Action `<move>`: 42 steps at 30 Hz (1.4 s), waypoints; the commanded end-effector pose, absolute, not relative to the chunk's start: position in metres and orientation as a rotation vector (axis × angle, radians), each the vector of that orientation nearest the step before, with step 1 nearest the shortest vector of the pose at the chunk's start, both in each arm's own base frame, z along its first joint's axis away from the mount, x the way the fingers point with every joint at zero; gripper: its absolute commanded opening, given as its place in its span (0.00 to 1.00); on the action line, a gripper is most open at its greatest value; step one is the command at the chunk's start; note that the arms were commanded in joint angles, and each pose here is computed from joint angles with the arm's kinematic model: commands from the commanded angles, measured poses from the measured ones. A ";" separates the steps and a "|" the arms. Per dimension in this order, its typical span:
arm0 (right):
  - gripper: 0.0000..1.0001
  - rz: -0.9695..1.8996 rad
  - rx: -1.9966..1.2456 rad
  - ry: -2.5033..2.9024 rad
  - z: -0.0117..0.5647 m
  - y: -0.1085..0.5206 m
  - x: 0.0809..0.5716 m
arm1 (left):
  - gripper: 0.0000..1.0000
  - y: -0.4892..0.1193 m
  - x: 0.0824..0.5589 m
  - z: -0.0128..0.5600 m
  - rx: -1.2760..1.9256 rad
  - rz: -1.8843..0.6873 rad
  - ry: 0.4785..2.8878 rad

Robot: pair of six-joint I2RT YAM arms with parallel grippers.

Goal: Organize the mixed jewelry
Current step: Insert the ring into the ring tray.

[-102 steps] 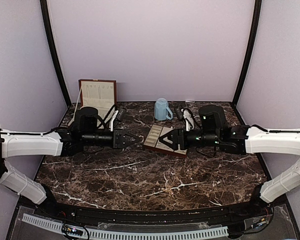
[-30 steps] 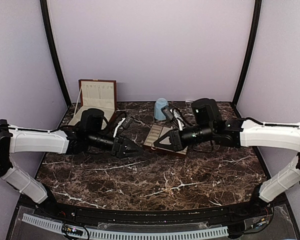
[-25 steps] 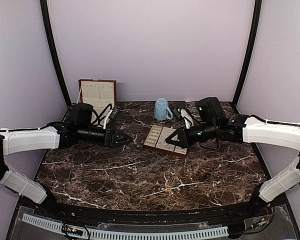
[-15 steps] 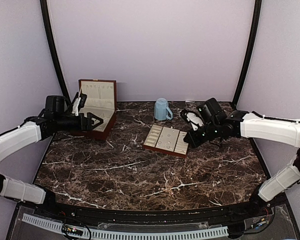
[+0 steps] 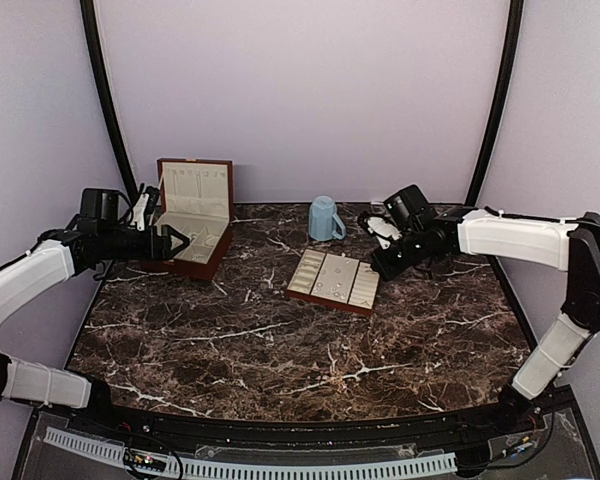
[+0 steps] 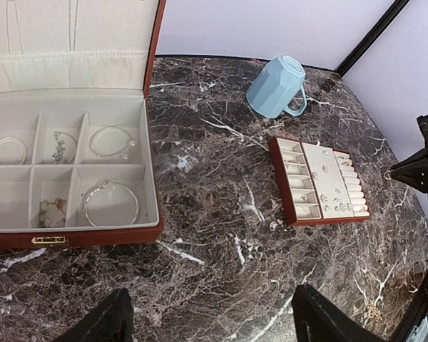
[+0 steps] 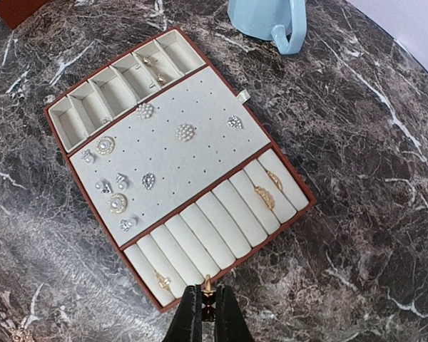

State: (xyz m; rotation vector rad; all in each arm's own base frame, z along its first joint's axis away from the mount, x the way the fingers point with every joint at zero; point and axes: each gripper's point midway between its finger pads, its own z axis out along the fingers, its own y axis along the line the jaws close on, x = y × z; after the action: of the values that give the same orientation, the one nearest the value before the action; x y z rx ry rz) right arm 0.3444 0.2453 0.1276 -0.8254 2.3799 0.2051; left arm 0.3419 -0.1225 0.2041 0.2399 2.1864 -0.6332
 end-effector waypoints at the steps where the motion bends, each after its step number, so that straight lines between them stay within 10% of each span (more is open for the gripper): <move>1: 0.00 0.206 -0.904 2.351 0.124 0.251 0.361 | 0.80 -0.116 0.341 0.215 0.252 -0.588 2.163; 42: 0.00 0.180 -1.124 2.380 0.056 0.252 0.394 | 0.80 -0.107 0.353 0.194 0.213 -0.619 2.225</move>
State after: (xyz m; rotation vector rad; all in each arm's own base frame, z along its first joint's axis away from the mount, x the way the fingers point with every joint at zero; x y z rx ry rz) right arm 0.3906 0.2503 0.0636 -1.1138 2.3893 0.1693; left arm 0.3490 -0.1060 0.1850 0.1976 2.2467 -0.5989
